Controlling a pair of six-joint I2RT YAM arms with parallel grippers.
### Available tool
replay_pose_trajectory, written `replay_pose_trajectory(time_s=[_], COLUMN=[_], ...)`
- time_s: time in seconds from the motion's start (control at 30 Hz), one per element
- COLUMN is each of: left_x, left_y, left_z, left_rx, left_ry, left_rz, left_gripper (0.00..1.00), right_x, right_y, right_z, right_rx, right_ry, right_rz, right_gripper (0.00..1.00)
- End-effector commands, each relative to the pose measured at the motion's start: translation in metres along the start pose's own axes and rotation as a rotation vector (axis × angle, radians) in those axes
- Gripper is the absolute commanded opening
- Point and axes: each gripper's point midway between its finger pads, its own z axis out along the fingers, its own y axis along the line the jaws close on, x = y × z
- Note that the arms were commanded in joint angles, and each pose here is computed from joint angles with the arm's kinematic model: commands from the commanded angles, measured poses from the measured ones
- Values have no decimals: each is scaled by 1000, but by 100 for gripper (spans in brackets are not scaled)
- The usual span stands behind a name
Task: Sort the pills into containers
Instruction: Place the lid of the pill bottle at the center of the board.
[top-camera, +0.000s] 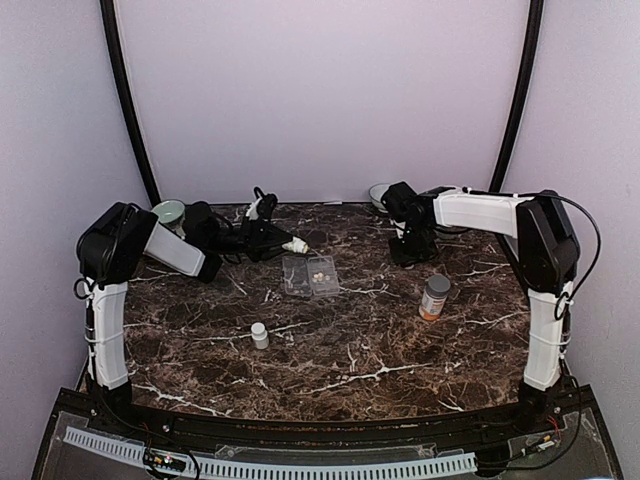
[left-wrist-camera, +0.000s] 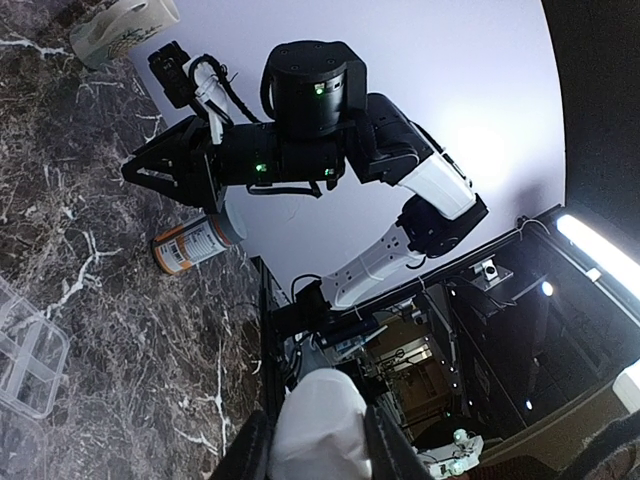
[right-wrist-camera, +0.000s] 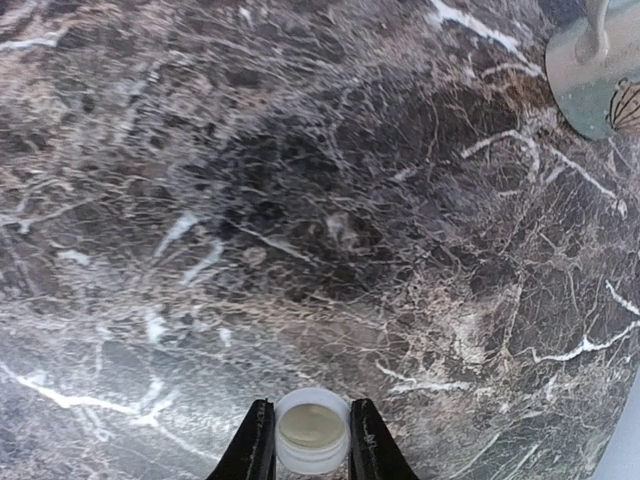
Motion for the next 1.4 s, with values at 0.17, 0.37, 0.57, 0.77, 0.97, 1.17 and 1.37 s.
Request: replay_pose_trajectory(time_s=[0.17, 0.37, 0.57, 0.77, 0.97, 1.17, 1.37], left_x=[-9, -12, -9, -4, -1, 5, 11], left_y=[28, 45, 62, 75, 82, 88, 94], left_z=[1, 2, 2, 2, 5, 14, 15], left_rx=[-10, -17, -36, -64, -82, -109, -146], left_ry=[1, -4, 1, 18, 36, 72, 94], left_rz=[7, -9, -27, -50, -49, -47, -55], left_gripper=[0, 0, 0, 0, 0, 0, 0], right_x=[7, 9, 11, 10, 6, -4, -12], right_y=[-12, -15, -19, -20, -20, -22, -22], right_z=[21, 29, 35, 38, 37, 30, 24], right_rx=[-1, -4, -4, -6, -14, -17, -21], right_ry=[72, 97, 120, 120, 111, 82, 61], right_rz=[27, 33, 31, 36, 40, 50, 55], right_gripper=[16, 17, 24, 34, 39, 42, 42])
